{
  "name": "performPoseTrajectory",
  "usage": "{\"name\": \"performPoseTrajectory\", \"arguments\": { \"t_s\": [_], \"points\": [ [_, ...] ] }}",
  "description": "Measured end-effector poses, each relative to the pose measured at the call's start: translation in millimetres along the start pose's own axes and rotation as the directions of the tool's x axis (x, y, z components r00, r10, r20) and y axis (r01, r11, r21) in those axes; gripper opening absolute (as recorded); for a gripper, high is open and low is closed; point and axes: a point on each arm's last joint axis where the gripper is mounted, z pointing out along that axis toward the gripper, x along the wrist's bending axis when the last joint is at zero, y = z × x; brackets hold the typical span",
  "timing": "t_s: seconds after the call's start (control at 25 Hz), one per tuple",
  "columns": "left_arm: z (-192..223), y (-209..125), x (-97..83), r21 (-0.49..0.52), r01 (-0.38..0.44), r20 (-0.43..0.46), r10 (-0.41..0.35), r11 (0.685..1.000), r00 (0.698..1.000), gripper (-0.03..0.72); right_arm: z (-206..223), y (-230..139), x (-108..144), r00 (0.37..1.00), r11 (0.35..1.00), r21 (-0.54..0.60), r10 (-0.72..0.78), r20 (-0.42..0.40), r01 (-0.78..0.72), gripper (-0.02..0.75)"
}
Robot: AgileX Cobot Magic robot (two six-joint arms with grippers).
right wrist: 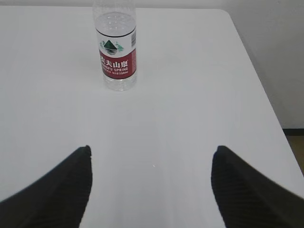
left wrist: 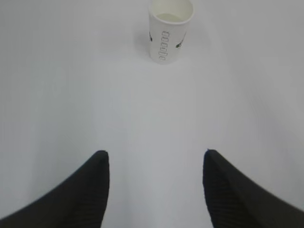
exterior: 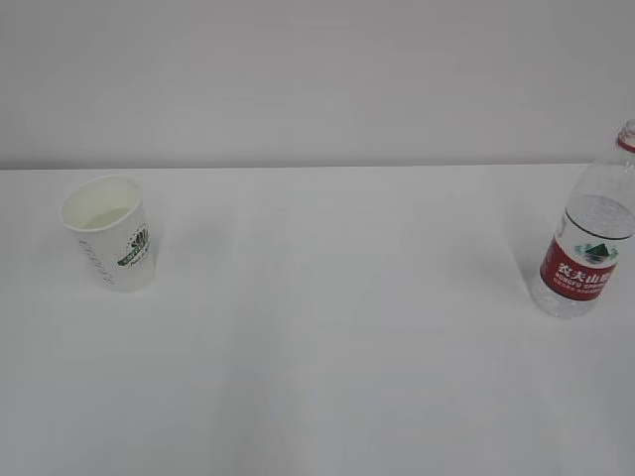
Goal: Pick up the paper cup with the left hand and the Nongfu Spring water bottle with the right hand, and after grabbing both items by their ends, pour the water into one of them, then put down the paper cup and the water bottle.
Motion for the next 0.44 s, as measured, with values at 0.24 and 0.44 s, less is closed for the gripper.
{"name": "performPoseTrajectory", "arguments": {
  "t_s": [0.24,0.44],
  "points": [
    [5.5,-2.3,0.0,0.003,-0.005,-0.001,0.005,1.000,1.000,0.453,0.0,0.0,0.0,1.000,1.000,0.000,0.000,0.000,0.000,0.588],
    [6.2,-2.1,1.7,-0.002,-0.015,-0.020,0.015,1.000,1.000,0.453,0.0,0.0,0.0,1.000,1.000,0.000,0.000,0.000,0.000,0.587]
  ]
}}
